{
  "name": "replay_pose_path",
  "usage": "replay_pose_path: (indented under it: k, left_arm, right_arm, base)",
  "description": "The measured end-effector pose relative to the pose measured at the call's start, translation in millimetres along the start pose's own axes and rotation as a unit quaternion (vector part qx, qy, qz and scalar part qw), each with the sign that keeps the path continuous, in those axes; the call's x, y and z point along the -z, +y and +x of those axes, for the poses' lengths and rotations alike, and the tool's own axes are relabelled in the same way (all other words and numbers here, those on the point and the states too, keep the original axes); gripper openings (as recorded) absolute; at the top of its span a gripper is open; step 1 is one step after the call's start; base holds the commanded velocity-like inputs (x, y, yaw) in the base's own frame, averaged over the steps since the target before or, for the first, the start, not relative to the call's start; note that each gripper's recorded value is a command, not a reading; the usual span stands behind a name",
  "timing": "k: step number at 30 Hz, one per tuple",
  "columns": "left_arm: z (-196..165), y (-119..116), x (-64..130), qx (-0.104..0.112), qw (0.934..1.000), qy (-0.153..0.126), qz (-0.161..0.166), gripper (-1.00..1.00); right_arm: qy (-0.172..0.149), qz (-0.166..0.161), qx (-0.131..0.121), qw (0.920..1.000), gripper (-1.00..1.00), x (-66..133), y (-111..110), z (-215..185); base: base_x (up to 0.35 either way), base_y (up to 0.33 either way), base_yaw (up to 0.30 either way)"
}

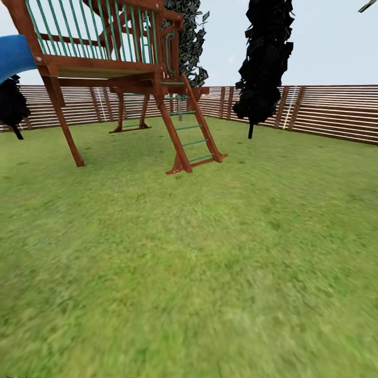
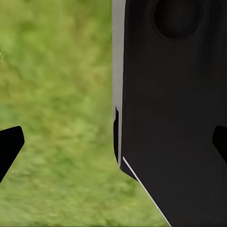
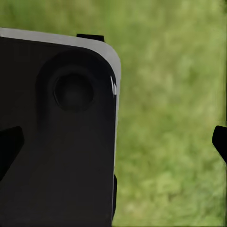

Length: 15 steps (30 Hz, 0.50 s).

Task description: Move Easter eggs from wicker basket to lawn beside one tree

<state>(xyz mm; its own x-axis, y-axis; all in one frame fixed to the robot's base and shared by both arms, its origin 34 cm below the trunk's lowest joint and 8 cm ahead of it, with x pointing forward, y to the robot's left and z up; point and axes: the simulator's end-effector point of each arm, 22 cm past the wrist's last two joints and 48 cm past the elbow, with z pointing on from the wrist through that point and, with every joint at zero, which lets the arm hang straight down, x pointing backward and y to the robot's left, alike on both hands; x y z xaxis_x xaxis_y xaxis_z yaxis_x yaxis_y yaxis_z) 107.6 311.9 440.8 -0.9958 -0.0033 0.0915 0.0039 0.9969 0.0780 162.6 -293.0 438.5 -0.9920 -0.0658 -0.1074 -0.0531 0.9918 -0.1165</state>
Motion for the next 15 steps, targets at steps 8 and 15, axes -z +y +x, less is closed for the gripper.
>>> replay_pose_path:
  k: [8,15]
  left_arm:
    - [0.2,0.1,0.0,0.0,1.0,0.0,0.0,1.0]
    - [0.1,0.0,0.0,0.0,1.0,0.0,0.0,1.0]
  right_arm:
    - [0.0,0.0,0.0,1.0,1.0,0.0,-0.1,-0.1]
    - [0.0,0.0,-0.001,1.0,1.0,0.0,0.1,0.3]
  base:
    - [0.322,0.0,0.294]
    - [0.322,0.0,0.294]
